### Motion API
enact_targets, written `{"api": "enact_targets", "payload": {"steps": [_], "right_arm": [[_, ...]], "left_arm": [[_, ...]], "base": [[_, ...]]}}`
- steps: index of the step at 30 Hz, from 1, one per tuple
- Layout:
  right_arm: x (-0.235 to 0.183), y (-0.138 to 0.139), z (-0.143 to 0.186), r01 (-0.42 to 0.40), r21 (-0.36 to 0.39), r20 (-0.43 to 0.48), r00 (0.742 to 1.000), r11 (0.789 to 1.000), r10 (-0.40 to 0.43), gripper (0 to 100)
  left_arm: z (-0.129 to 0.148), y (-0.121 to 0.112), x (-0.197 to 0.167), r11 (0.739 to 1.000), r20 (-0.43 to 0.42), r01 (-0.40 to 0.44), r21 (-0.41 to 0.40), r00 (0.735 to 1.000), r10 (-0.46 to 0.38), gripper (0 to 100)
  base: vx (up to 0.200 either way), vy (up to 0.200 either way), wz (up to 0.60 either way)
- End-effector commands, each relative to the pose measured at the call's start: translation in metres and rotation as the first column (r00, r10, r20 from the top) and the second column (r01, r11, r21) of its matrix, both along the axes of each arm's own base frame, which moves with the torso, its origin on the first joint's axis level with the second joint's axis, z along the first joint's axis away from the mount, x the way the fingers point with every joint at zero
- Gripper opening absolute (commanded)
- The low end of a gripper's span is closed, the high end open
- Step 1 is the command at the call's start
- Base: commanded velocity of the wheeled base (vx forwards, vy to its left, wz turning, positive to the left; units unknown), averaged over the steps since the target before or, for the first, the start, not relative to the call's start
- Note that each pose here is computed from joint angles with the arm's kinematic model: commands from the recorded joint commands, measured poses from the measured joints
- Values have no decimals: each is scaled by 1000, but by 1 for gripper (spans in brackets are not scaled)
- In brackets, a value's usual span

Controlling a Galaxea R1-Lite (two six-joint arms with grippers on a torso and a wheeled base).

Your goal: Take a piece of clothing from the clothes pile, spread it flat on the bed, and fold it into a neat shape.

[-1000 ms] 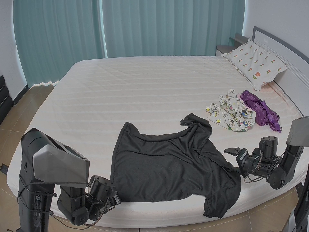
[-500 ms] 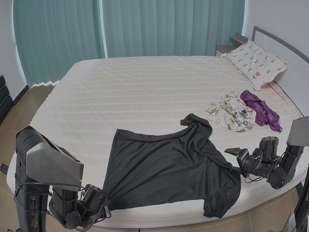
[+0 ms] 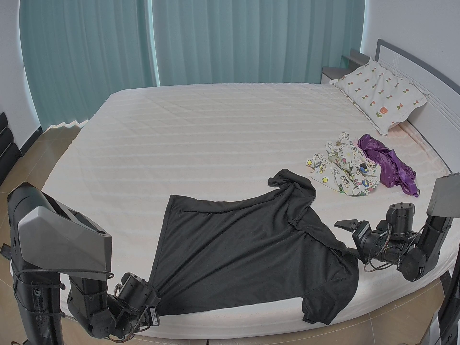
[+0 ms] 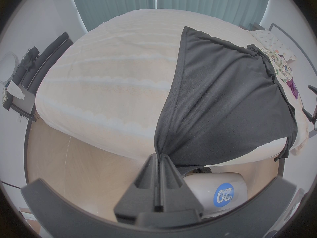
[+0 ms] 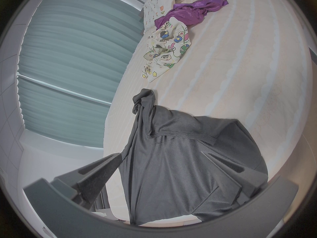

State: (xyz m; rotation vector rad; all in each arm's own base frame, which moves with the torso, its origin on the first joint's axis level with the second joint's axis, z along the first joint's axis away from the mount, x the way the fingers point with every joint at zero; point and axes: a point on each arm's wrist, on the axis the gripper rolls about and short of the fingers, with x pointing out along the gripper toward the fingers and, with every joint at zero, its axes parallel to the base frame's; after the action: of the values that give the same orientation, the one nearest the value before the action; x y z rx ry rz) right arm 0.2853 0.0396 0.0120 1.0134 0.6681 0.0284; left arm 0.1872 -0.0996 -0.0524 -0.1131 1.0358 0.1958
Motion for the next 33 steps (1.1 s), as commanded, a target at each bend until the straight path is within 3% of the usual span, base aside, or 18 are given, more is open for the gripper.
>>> {"api": "enact_targets", "payload": {"steps": [1, 2, 10, 12, 17, 22, 33], "right_arm": [[0, 0, 0, -2, 1, 0, 1000, 1000, 2, 100], [0, 0, 0, -2, 1, -1, 1000, 1000, 2, 100], [0, 0, 0, -3, 0, 1, 1000, 1000, 3, 100], [0, 0, 0, -2, 1, 0, 1000, 1000, 2, 100], [0, 1, 0, -2, 0, 0, 1000, 1000, 2, 100], [0, 1, 1, -4, 0, 2, 1000, 1000, 4, 100], [-3, 3, 0, -15, -2, 3, 1000, 1000, 15, 100]], "left_arm": [[0, 0, -1, 1000, -2, 2, 2, 1000, -2, 0], [0, 0, 0, 1000, 3, -1, -2, 1000, 1, 100], [18, -3, 11, 997, 113, -12, -72, 993, 20, 100], [38, -4, 23, 988, 230, -20, -153, 972, 55, 100], [54, -2, 32, 976, 313, -37, -214, 944, 105, 100], [55, -3, 42, 956, 319, -63, -287, 934, 158, 100], [52, 0, 44, 948, 292, -50, -315, 945, 147, 100]], "base": [[0, 0, 0], [0, 0, 0], [0, 0, 0], [0, 0, 0], [0, 0, 0], [40, 0, 0], [200, 0, 0]]}}
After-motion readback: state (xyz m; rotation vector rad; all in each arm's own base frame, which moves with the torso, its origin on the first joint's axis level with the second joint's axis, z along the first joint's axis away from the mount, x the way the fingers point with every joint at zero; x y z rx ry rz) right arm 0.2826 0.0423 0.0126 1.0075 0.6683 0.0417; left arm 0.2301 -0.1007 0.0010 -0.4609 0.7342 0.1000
